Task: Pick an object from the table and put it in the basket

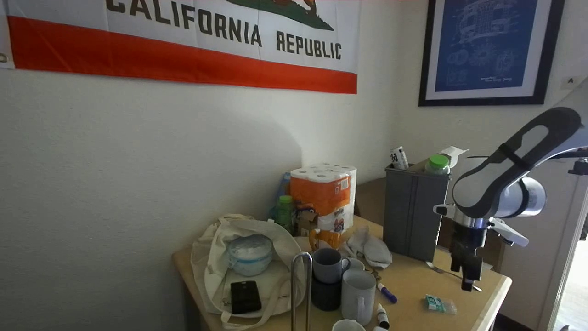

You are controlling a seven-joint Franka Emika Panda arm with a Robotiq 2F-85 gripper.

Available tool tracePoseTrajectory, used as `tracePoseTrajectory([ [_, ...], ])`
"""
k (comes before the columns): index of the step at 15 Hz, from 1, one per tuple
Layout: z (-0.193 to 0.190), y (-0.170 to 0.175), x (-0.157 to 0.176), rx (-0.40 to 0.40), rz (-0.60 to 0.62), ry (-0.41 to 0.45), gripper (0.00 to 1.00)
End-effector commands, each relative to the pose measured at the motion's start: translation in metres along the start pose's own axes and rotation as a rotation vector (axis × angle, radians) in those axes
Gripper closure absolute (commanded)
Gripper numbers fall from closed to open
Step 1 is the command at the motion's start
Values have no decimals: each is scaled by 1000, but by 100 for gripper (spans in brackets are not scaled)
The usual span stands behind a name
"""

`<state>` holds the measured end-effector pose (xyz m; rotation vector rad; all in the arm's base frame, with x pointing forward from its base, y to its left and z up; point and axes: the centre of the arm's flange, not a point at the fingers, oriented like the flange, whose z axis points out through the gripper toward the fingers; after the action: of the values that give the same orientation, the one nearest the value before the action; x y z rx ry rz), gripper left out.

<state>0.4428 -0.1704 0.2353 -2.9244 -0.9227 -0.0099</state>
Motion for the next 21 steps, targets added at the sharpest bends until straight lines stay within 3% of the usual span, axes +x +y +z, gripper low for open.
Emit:
tracePoseTrajectory([
  [1, 8, 27, 2, 11, -7, -18, 0],
  [2, 12, 10, -1, 10, -8, -16, 0],
  [8, 13, 23, 0, 1, 1, -16, 0],
  [12, 49, 24, 11, 40, -13, -21, 0],
  [21, 95, 15, 21, -66, 0, -64, 0],
])
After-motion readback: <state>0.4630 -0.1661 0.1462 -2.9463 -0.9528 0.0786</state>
